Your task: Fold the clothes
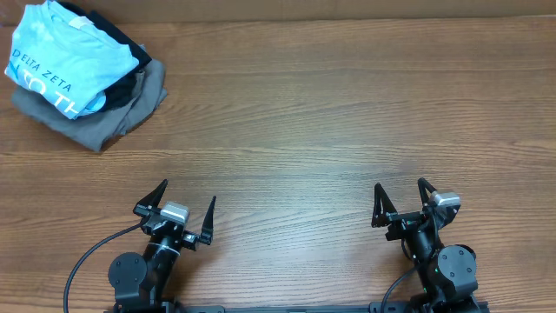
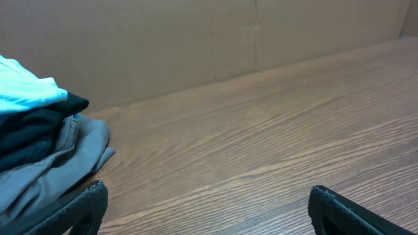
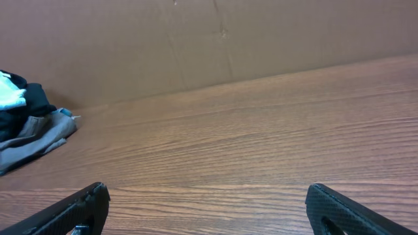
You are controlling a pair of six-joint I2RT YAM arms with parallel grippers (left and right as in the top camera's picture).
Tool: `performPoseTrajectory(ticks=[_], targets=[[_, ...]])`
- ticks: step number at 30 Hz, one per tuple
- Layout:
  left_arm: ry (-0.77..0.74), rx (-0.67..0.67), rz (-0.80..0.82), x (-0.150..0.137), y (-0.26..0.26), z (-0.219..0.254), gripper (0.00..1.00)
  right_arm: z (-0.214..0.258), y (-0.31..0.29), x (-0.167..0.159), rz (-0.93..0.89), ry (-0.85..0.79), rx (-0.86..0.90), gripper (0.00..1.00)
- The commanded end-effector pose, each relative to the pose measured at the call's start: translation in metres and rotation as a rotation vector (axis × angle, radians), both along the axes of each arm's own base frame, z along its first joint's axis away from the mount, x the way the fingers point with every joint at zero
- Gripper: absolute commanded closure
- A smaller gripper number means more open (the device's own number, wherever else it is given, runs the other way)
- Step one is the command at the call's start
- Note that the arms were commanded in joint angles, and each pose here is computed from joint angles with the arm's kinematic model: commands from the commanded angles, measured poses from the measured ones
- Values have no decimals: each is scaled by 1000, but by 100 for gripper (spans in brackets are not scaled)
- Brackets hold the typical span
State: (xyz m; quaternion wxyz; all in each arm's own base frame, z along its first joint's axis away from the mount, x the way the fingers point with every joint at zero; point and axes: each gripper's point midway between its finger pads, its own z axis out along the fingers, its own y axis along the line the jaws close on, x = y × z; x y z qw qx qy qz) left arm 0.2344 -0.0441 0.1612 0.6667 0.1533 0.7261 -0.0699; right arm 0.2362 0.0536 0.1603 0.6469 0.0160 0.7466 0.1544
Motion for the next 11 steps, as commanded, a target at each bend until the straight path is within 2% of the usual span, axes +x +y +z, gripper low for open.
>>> performPoseTrajectory(ticks=[1,11], targets=[[-11,3,-17,-1,-3,1,0,5,-2,0,-7,-21,1,0],[-10,3,-17,-1,-3,0,0,5,-2,0,-7,-21,1,0]])
